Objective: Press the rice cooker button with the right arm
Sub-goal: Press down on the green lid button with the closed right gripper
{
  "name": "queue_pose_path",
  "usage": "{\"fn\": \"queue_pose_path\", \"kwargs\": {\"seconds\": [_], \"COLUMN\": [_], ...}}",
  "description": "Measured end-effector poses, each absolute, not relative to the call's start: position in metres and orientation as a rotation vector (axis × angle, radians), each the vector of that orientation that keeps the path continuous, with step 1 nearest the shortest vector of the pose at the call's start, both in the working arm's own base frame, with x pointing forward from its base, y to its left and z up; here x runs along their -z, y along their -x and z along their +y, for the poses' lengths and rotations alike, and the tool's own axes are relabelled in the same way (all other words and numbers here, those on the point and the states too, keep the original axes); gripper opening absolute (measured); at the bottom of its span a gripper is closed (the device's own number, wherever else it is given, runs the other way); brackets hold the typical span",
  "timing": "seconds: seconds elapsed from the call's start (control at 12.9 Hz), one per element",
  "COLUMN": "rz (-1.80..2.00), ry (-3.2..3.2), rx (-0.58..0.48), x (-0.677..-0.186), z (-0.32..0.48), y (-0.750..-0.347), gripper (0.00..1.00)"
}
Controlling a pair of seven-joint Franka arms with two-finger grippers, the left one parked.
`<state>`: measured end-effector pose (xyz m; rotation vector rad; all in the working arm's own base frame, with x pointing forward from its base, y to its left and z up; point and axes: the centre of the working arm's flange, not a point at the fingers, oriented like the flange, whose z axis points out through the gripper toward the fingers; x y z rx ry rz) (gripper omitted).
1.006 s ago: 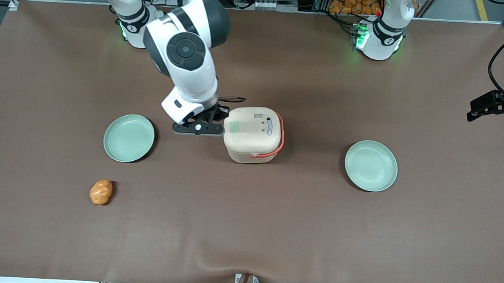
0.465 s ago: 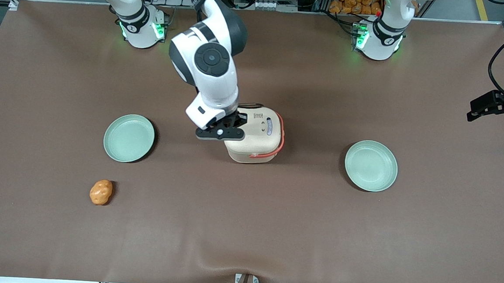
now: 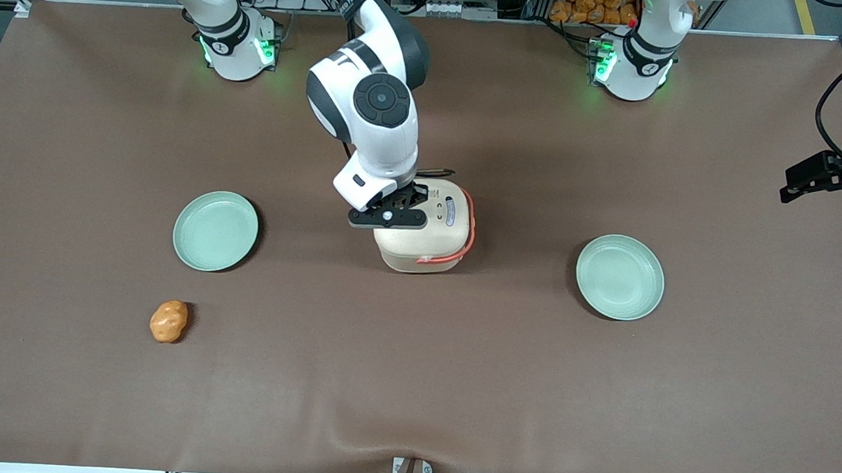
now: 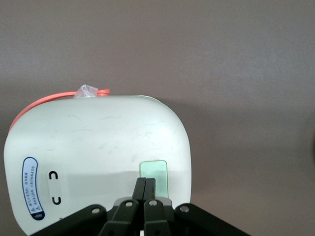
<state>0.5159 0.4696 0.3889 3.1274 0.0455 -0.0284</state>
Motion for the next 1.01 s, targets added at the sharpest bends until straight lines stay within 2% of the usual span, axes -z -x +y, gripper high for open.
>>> {"fn": "queue_pose_path", "kwargs": {"seconds": [1.01], "rz": [-0.018], "ry": [-3.101], "rx": [0.065], "x": [-0.369], "z": [0.468], "y": [-0.516], "gripper": [0.01]}}
